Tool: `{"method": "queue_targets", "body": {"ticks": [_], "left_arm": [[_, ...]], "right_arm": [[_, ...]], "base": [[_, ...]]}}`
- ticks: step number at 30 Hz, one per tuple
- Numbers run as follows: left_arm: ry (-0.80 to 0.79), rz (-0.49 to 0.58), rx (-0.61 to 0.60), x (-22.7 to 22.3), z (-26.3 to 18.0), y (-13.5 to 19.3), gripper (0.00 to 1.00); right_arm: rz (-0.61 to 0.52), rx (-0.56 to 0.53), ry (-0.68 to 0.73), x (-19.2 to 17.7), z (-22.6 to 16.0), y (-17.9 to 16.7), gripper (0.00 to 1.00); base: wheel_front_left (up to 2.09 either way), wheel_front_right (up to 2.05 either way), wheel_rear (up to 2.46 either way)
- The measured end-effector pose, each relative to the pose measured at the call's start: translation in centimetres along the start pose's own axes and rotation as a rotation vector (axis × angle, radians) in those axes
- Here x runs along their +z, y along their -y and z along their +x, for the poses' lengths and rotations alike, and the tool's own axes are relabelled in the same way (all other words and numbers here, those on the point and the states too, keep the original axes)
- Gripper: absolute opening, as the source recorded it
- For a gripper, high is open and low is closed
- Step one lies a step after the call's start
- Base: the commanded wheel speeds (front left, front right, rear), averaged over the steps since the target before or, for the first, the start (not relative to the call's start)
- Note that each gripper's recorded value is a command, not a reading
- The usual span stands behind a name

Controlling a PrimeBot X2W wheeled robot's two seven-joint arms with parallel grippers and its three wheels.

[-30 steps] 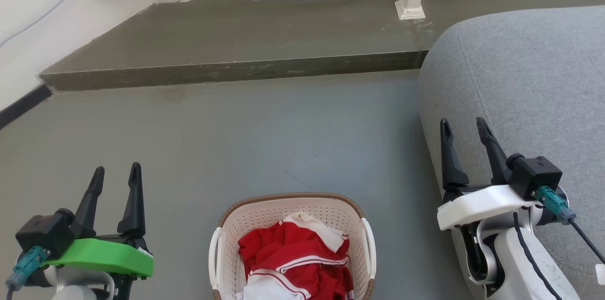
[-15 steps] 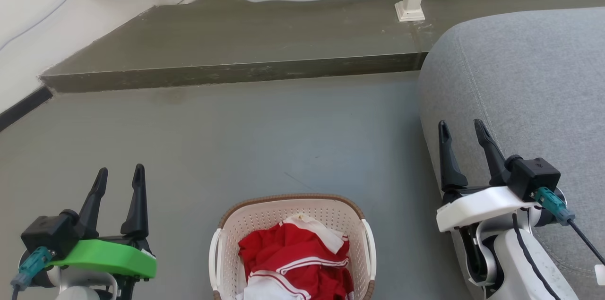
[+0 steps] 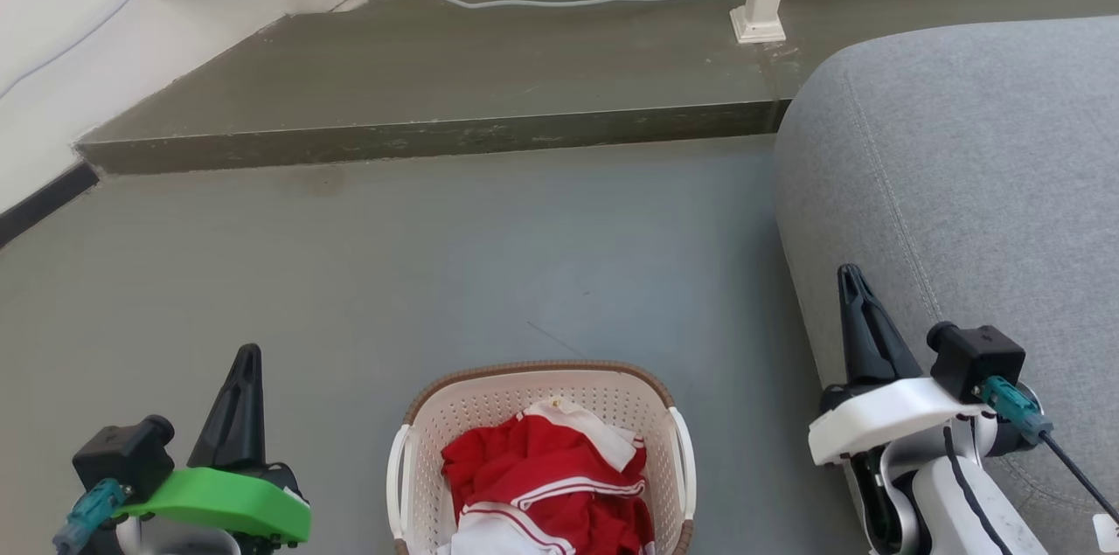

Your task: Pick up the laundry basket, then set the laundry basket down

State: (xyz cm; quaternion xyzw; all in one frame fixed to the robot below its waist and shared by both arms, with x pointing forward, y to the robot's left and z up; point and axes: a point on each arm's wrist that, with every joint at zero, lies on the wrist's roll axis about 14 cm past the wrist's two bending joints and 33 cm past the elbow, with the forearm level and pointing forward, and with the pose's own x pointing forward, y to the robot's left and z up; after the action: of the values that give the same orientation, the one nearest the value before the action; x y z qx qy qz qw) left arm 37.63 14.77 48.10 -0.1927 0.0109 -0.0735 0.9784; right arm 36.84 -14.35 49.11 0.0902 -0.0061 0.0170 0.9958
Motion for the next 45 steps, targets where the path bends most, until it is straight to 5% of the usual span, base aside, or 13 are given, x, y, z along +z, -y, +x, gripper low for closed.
{"method": "queue_targets", "body": {"ticks": [45], "left_arm": [[-0.033,-0.52,0.158,-0.6,-0.9,-2.7,0.0]], "right_arm": [[0.63,-0.119,-0.084,-0.9,0.0,3.0,0.0]], "base": [[0.0,0.0,0.0]]}}
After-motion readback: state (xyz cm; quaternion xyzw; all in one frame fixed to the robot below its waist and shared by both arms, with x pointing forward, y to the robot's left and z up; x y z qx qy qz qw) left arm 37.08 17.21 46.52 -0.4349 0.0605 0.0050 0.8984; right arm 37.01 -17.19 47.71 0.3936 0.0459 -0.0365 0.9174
